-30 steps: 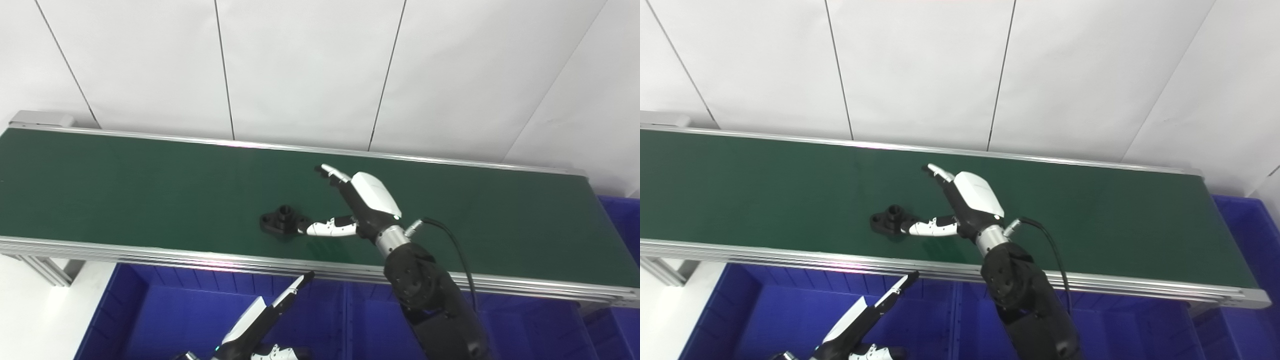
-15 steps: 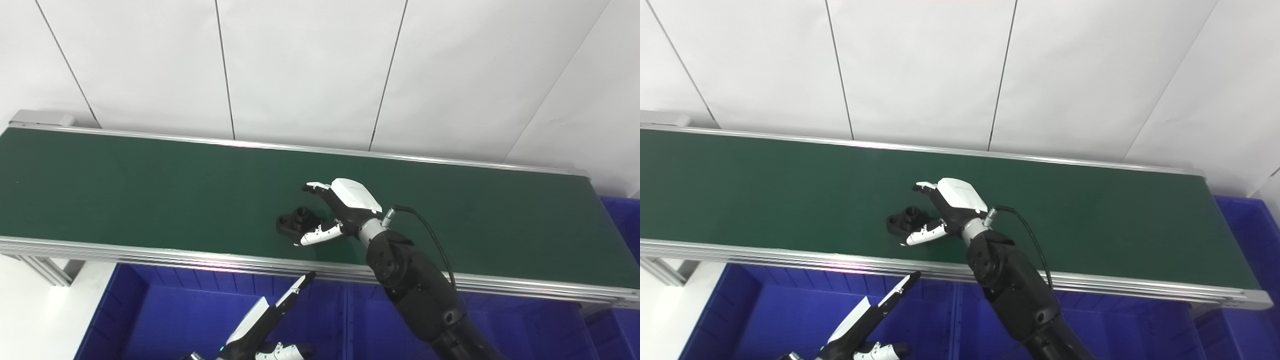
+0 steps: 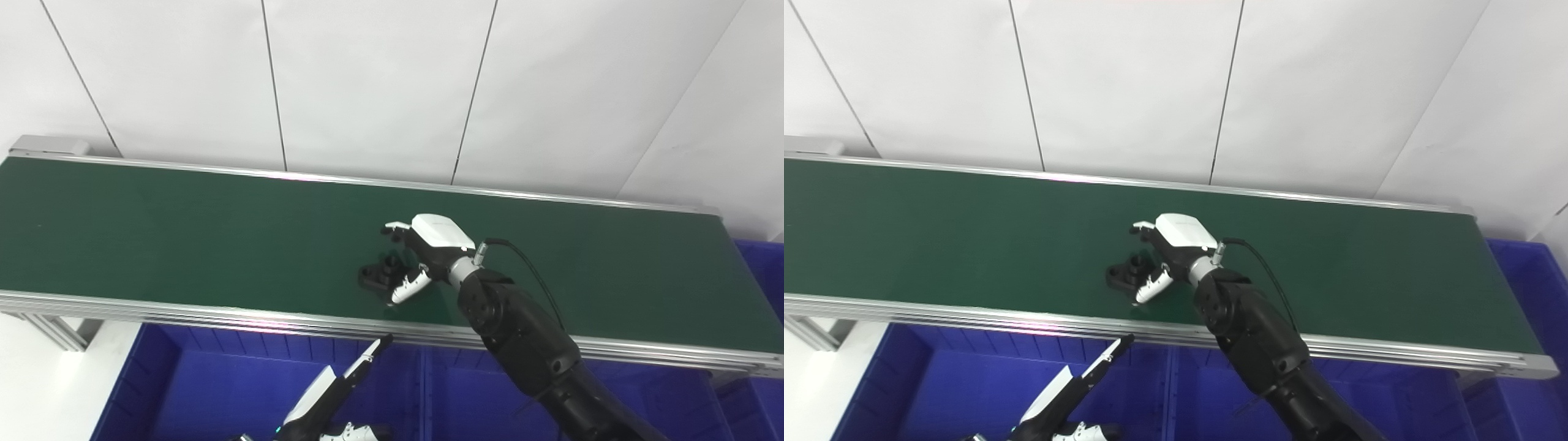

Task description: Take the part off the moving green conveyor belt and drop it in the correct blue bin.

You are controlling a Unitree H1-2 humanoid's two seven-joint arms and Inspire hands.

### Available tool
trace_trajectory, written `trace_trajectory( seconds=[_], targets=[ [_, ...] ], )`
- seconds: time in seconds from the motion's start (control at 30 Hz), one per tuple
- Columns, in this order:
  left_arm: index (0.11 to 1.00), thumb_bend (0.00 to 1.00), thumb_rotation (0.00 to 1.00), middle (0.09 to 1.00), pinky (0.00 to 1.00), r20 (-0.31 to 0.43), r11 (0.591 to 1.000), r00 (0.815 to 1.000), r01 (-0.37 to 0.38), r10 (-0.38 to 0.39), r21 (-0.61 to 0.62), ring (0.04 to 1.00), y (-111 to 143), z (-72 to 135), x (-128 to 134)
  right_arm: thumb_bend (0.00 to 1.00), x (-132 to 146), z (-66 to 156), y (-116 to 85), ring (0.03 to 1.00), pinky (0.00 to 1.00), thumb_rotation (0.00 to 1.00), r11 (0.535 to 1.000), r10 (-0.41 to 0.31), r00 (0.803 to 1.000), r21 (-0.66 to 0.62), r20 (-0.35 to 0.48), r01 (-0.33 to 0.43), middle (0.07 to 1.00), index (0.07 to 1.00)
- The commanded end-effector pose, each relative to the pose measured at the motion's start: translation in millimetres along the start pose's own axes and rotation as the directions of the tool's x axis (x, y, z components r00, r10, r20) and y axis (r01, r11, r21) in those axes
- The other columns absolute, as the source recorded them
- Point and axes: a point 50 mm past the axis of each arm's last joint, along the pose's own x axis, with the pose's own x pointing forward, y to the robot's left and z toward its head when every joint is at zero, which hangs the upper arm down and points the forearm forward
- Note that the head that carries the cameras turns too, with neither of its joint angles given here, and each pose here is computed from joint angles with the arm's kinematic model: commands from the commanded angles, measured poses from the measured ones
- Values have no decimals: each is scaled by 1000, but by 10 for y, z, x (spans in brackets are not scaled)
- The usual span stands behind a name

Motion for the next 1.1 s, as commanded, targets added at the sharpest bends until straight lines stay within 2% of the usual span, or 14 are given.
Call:
trace_trajectory(
  seconds=[0.0,0.03,0.1,0.13,0.2,0.33,0.43,0.57,0.6,0.67,0.87,1.07],
  targets=[
    [1000,769,855,1000,997,76,1000,997,-25,24,14,1000,35,140,56,764,41,77,-234,643,543,66,999,-43,998,-32,54,44,716,852],
    [1000,772,857,1000,999,77,1000,997,-26,25,12,1000,34,150,58,744,34,59,-221,584,485,34,999,-30,998,-42,51,32,664,835],
    [1000,773,859,1000,1000,82,1000,996,-28,27,6,1000,33,167,63,730,13,22,-163,540,443,9,998,-11,999,-59,49,14,620,810],
    [1000,769,855,1000,999,84,1000,996,-30,29,6,1000,34,174,66,631,-4,12,-124,518,425,3,998,-5,999,-61,51,9,543,798],
    [1000,765,856,1000,997,87,999,996,-31,31,5,1000,34,191,69,570,-33,0,-63,508,414,0,998,4,998,-60,55,0,497,779],
    [1000,763,852,1000,997,83,999,996,-34,34,3,1000,40,219,73,562,-78,-10,85,435,360,0,998,27,998,-62,63,-23,485,768],
    [1000,766,848,1000,994,86,999,995,-40,40,1,1000,43,229,83,556,-105,7,177,418,344,0,995,48,997,-91,56,-43,484,760],
    [1000,761,852,1000,997,89,999,995,-41,40,6,1000,53,241,92,547,-126,32,255,449,359,0,990,50,997,-134,64,-41,488,685],
    [1000,768,859,1000,998,88,999,995,-41,40,7,1000,56,244,94,532,-130,36,268,457,366,0,990,49,997,-135,66,-40,474,610],
    [1000,777,858,1000,999,90,999,995,-45,45,-4,1000,63,242,98,520,-146,44,302,457,370,0,991,43,996,-131,78,-32,463,547],
    [1000,772,853,1000,999,92,999,995,-45,46,-10,1000,85,236,110,519,-192,47,373,446,362,0,993,5,992,-121,128,11,460,526],
    [1000,763,858,1000,1000,93,999,994,-49,50,-11,1000,95,217,125,524,-252,91,280,296,229,0,991,-78,982,-91,173,94,475,492]
  ],
)
